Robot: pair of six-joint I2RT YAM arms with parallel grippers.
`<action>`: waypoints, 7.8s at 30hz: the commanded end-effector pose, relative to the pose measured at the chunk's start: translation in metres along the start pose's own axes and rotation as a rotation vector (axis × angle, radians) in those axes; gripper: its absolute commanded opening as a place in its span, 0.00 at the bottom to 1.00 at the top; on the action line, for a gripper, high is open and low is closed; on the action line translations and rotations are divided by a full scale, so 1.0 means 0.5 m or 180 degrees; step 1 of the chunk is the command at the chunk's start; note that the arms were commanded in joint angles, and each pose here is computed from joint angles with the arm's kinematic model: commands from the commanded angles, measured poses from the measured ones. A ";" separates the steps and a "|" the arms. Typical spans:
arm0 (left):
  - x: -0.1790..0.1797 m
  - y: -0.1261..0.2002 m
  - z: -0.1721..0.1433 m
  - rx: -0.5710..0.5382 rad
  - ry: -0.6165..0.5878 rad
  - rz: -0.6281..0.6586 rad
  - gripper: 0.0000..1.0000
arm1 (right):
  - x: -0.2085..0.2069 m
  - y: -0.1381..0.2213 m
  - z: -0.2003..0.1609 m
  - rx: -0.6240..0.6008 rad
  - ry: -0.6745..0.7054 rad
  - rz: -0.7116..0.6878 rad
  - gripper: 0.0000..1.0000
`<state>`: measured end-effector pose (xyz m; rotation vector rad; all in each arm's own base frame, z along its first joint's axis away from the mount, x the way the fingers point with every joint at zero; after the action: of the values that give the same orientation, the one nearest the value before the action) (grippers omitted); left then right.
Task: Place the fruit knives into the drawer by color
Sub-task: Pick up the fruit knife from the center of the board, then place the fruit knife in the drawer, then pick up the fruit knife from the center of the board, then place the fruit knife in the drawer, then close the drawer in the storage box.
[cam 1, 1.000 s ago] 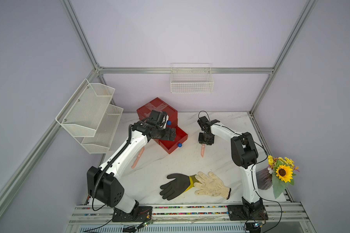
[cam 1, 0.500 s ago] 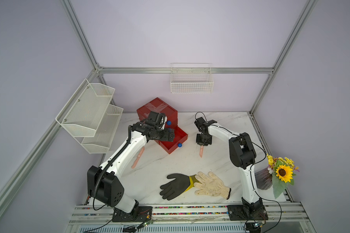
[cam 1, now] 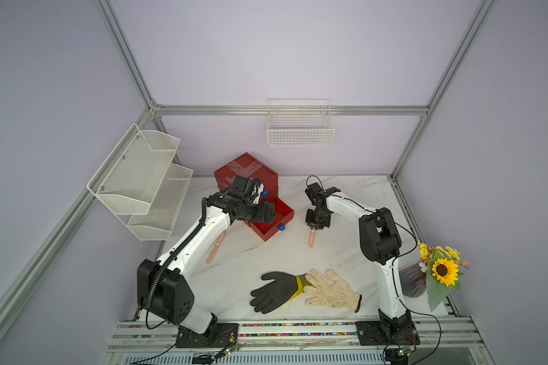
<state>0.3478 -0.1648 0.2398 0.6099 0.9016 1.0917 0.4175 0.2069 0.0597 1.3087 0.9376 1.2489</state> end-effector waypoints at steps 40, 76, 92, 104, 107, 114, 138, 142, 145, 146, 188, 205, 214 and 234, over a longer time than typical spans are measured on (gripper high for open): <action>0.157 0.094 -0.029 -0.0464 0.0714 0.0760 1.00 | 0.322 0.218 0.071 0.0376 -0.0345 0.2841 0.53; 0.441 -0.165 -0.228 0.1654 0.0824 0.1202 0.45 | 0.207 0.197 0.048 0.0334 -0.0429 0.2853 0.83; 0.455 -0.173 -0.241 0.1701 0.0883 0.1337 0.15 | 0.198 0.182 0.058 0.0353 -0.0476 0.2836 0.82; 0.447 -0.162 -0.238 0.1645 0.0885 0.1347 0.00 | 0.189 0.171 0.043 0.0385 -0.0480 0.2813 0.82; 0.440 -0.156 -0.240 0.1640 0.0901 0.1324 0.00 | 0.186 0.169 0.037 0.0389 -0.0474 0.2822 0.82; 0.411 -0.132 -0.220 0.1524 0.0868 0.1270 0.00 | 0.183 0.160 0.017 0.0440 -0.0459 0.2820 0.82; 0.249 -0.013 -0.204 0.1307 0.0538 0.0939 0.02 | 0.227 0.124 -0.065 0.0709 -0.0229 0.2906 0.82; 0.202 0.014 -0.212 0.1347 0.0270 0.0976 0.02 | 0.219 0.123 -0.069 0.0695 -0.0244 0.2879 0.82; 0.165 0.032 -0.215 0.1330 -0.0001 0.0993 0.03 | 0.207 0.126 -0.068 0.0660 -0.0279 0.2861 0.82; 0.151 0.038 -0.214 0.1306 -0.0093 0.0982 0.03 | 0.199 0.126 -0.066 0.0639 -0.0312 0.2847 0.82; -0.060 -0.190 0.121 0.0201 -0.1249 0.0472 0.76 | 0.040 0.148 -0.020 0.0284 -0.0827 0.2751 0.81; -0.033 0.048 0.339 -0.1186 -0.0282 0.0279 0.06 | 0.042 0.090 -0.013 0.0406 -0.1044 0.2843 0.00; 0.103 -0.033 0.322 -0.0847 0.0016 0.0759 0.00 | 0.050 0.056 0.008 0.0458 -0.1218 0.2901 0.00; 0.149 -0.147 0.220 -0.0116 0.0103 0.0802 0.00 | 0.320 -0.017 0.089 0.0821 -0.1032 0.3528 0.00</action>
<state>0.5109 -0.1196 0.2683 0.5316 0.6960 1.3939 0.4802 0.3289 0.0657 2.2494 0.1170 1.5780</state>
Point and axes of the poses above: each gripper's point midway between its finger pads, its own y axis back along the fingers, its own x axis along the line the jaws close on, z = x × y, the point moved 3 cm from there along y, back along the fingers, and after that the axes turned 5 degrees about y, right-handed, at the moved point
